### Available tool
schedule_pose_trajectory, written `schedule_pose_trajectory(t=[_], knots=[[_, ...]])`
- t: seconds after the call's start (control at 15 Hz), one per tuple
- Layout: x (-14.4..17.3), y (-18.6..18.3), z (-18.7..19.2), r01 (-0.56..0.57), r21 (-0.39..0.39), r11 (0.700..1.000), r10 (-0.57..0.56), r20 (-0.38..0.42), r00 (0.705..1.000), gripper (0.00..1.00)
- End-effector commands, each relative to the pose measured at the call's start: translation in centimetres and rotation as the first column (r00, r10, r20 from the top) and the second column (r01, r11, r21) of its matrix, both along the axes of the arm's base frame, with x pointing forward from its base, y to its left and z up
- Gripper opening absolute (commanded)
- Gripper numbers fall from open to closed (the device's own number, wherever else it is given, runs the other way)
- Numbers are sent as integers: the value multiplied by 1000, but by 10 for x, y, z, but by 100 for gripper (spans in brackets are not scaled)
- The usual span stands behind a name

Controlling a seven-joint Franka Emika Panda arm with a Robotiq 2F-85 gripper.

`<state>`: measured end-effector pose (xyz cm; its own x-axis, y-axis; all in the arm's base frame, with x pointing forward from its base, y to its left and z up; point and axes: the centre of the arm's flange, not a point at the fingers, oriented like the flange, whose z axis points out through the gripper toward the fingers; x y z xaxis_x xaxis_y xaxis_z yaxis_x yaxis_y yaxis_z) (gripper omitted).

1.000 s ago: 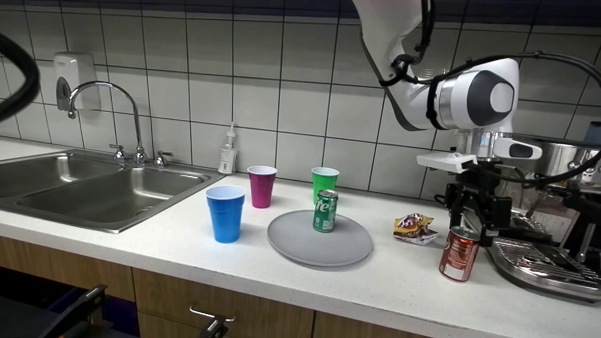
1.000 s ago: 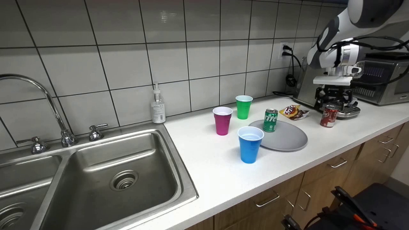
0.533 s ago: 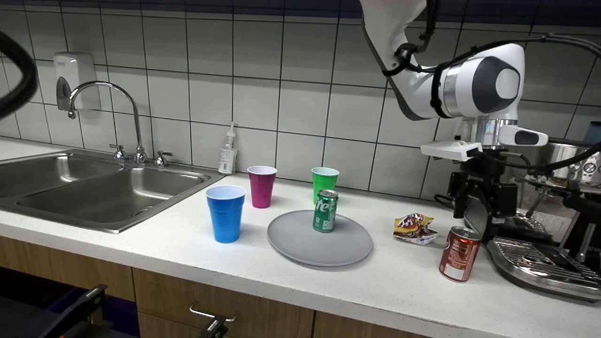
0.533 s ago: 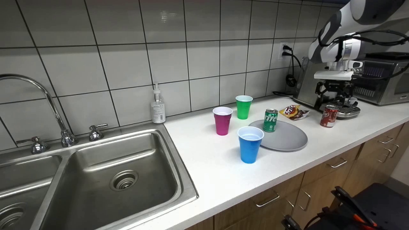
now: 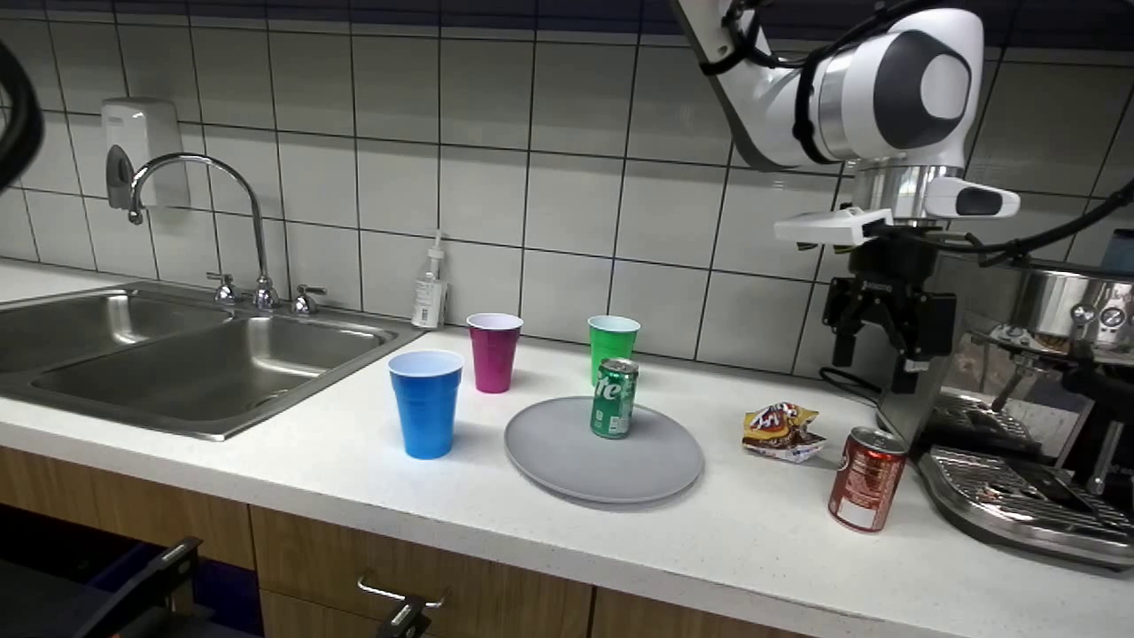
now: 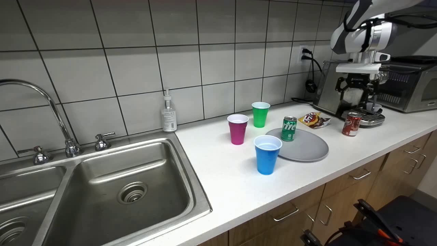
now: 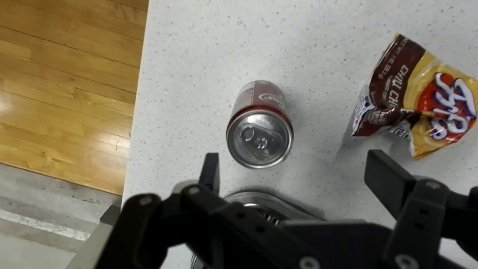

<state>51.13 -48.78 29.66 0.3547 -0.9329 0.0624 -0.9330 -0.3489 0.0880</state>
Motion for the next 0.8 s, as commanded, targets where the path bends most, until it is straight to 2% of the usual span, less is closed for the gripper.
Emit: schedule_pose_trajectory(t=[0.0,0.4,0.73], knots=[[-26,56,22,-63,37,997,62,5,998,100],[-31,140,29,-170,84,982,172,-14,985,100],[-34,211,32,-294,104,950,299,-35,954,100]])
